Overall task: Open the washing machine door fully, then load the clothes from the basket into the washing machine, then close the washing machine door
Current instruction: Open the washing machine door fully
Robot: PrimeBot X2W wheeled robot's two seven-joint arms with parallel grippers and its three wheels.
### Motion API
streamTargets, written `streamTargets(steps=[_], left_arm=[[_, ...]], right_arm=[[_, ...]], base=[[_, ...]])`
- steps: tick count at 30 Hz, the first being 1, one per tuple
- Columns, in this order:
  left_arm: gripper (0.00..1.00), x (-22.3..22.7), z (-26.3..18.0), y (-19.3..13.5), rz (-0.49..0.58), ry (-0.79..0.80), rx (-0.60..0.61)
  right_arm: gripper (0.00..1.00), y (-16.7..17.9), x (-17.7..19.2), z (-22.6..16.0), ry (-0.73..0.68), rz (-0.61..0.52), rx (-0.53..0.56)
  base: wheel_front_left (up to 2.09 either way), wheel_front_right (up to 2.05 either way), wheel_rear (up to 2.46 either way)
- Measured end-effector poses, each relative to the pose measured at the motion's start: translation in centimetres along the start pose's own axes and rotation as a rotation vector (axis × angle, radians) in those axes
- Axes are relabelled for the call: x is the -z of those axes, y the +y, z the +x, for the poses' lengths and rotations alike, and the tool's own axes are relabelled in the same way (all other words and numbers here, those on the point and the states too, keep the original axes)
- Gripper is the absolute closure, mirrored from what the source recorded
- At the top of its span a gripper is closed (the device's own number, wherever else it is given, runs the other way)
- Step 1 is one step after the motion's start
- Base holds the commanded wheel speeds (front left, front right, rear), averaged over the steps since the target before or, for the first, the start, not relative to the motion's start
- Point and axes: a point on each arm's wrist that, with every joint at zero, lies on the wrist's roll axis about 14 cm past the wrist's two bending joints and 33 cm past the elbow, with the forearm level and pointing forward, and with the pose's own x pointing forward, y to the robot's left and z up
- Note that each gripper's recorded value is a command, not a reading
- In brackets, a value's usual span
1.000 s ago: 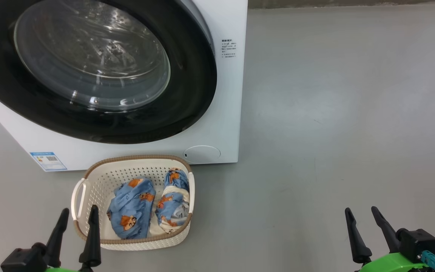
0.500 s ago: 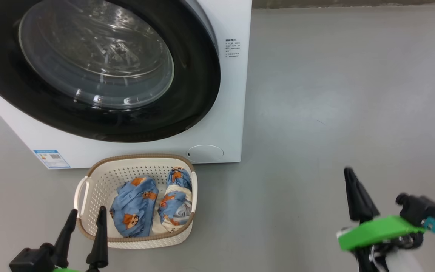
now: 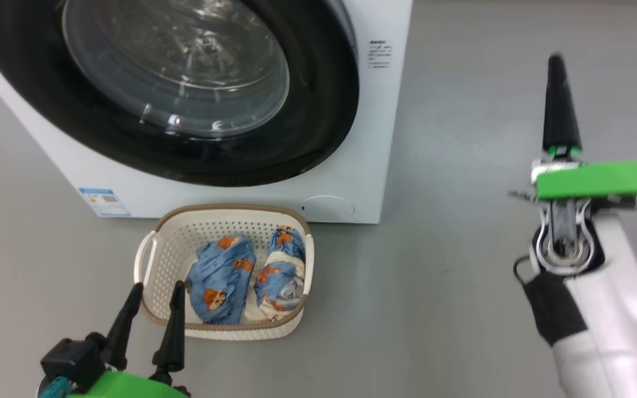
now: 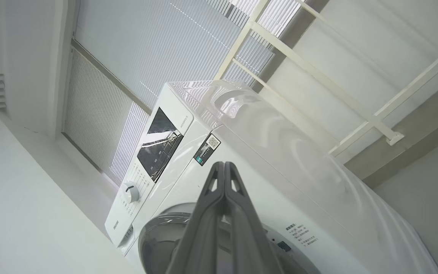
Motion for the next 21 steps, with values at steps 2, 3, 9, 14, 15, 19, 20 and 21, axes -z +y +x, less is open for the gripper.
streamTargets(steps=[2, 3, 9, 14, 15, 19, 20, 21], left_arm=[[0.0, 0.0, 0.1, 0.1, -0.006, -0.001, -0.004], [0.0, 0.0, 0.2, 0.2, -0.009, -0.001, -0.007], [0.0, -0.1, 0.8, 0.5, -0.018, -0.003, -0.019], [0.0, 0.2, 1.4, 0.9, -0.026, 0.004, -0.032], [0.0, 0.2, 1.8, 1.0, -0.034, 0.002, -0.037], [0.0, 0.4, 2.5, 1.3, -0.037, 0.008, -0.043], [0.0, 0.6, 2.6, 1.3, -0.04, 0.011, -0.042], [0.0, 0.7, 2.7, 1.2, -0.041, 0.016, -0.041]], right_arm=[[1.0, 0.9, 0.3, 1.6, 0.0, 0.071, -0.021], [1.0, 1.2, 0.5, 2.3, 0.004, 0.109, -0.031], [1.0, 1.4, 3.6, 5.6, 0.168, 0.31, -0.035], [1.0, 0.9, 7.9, 6.7, 0.427, 0.324, -0.048], [1.0, 0.2, 9.8, 6.8, 0.523, 0.311, -0.04], [1.0, -1.5, 12.3, 7.2, 0.65, 0.329, -0.005], [1.0, -1.8, 12.7, 7.4, 0.673, 0.337, 0.0], [1.0, -2.0, 13.1, 7.5, 0.695, 0.34, 0.002]], base=[[0.0, 0.0, 0.0], [0.0, 0.0, 0.0], [0.0, 0.0, 0.0], [0.0, 0.0, 0.0], [0.0, 0.0, 0.0], [0.0, 0.0, 0.0], [0.0, 0.0, 0.0], [0.0, 0.0, 0.0]])
